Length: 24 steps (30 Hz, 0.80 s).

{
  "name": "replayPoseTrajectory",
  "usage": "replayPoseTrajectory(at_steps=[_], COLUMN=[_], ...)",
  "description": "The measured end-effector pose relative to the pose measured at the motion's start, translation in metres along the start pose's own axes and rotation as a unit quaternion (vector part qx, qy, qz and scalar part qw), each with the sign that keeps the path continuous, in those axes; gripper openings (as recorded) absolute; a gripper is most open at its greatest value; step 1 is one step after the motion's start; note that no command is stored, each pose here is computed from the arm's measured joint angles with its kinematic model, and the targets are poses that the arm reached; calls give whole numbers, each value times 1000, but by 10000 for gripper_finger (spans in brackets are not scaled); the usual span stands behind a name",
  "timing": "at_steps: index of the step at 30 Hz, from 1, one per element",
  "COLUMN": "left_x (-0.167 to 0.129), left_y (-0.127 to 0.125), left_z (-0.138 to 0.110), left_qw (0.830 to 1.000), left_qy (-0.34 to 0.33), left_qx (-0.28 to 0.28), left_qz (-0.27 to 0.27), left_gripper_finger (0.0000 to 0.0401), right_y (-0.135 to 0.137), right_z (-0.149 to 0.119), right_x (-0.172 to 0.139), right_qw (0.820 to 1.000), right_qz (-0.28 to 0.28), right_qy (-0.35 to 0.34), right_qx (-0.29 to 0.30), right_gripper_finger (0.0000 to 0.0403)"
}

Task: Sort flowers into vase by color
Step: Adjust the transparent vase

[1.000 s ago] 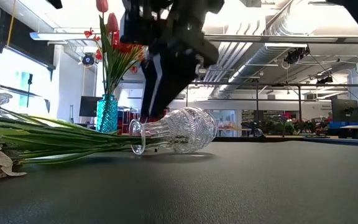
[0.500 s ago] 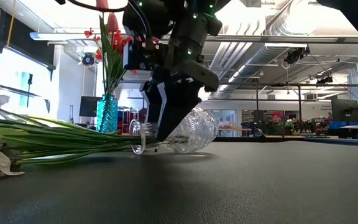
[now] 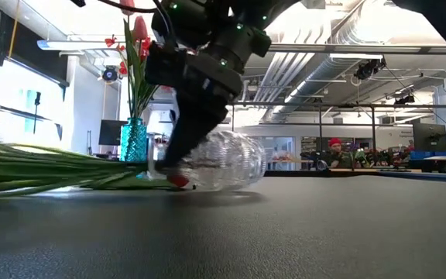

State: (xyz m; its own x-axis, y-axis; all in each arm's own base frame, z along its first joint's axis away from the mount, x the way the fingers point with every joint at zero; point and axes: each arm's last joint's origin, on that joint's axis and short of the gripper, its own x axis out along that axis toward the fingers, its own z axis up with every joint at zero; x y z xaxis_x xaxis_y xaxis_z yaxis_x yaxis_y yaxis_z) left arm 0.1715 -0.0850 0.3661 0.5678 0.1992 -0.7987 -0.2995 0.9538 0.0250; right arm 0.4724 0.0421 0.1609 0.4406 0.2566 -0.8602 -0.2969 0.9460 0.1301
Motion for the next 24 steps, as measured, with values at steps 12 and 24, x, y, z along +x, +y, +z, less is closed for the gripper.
replayPoseTrajectory(at_steps=[12,24], left_x=[-44,-131], left_y=[30,79], left_z=[2,15], left_qw=[994,970], left_qy=[-65,-209], left_qx=[-81,-50], left_qz=[-34,-116], left_gripper_finger=[339,339], right_y=[-4,0], right_z=[9,48], right_x=[-4,-75], right_qw=[994,972], right_qz=[62,53], right_qy=[-54,-226], right_qx=[71,46], right_gripper_finger=[120,120])
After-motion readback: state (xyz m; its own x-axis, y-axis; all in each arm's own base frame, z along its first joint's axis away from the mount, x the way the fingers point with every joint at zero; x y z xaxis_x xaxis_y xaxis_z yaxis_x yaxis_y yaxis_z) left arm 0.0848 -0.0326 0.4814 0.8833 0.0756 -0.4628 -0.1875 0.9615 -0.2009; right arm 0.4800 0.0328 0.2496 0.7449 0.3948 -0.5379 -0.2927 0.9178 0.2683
